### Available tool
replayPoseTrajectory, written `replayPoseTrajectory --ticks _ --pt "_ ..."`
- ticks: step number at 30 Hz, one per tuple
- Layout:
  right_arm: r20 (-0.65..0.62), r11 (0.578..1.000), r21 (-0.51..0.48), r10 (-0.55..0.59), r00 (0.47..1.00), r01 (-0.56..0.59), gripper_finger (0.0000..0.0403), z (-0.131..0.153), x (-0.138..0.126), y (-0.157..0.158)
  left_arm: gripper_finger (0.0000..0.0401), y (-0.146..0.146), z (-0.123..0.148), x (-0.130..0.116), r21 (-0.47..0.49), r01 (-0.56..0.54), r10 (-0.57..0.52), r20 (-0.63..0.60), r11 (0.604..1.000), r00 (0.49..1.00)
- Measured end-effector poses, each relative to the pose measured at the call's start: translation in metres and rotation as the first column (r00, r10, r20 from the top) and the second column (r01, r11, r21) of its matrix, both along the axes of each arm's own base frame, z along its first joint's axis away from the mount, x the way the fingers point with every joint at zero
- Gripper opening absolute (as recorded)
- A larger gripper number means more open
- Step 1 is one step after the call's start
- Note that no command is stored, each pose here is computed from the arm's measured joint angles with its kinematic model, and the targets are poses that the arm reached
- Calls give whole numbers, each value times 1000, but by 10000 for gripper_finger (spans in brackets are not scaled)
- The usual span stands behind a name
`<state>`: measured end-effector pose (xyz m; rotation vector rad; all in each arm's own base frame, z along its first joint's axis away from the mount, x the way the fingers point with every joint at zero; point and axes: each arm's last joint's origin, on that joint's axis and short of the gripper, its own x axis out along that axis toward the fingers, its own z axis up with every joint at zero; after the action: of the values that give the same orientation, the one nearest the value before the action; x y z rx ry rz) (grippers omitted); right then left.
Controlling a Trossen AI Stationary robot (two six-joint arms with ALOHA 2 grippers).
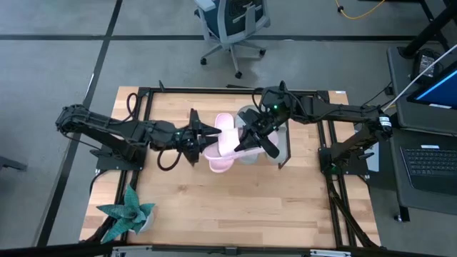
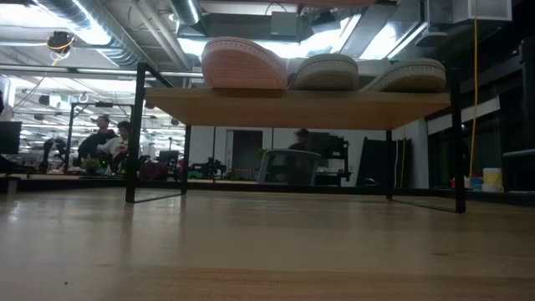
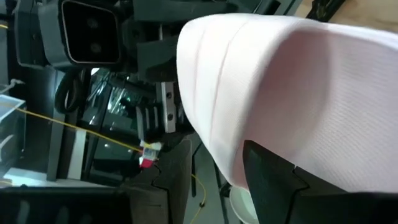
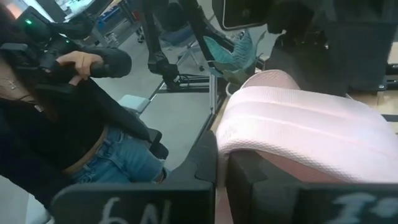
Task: Pick and place slides into the shelf
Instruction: Put the pink slide on the shelf
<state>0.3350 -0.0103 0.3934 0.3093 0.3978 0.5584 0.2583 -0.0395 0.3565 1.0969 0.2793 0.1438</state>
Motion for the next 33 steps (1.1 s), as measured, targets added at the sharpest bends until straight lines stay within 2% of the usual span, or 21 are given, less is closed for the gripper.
replayPoseTrajectory --ticks 7,11,15,21,26,28,33 --pt "-1 999 12 38 999 -38 15 -6 7 0 137 2 3 2 -18 60 -59 29 998 998" --pt "22 998 17 57 998 -57 15 -4 8 0 133 2 2 3 -18 59 -59 30 998 998" --pt "30 998 16 57 998 -58 15 -4 8 0 99 2 1 5 -13 58 -58 24 998 998" --pt "32 998 15 57 998 -57 15 -3 8 0 13 2 0 5 -16 51 -51 22 999 998" --pt "27 999 16 38 999 -39 16 -3 8 -3 7 3 0 5 4 -26 26 22 1000 999" --pt "27 999 16 27 999 -28 35 -3 8 -7 5 3 0 4 13 -72 71 19 997 997" --pt "34 999 -10 -53 998 54 113 -4 9 -15 4 3 -1 2 37 -184 183 17 982 983"
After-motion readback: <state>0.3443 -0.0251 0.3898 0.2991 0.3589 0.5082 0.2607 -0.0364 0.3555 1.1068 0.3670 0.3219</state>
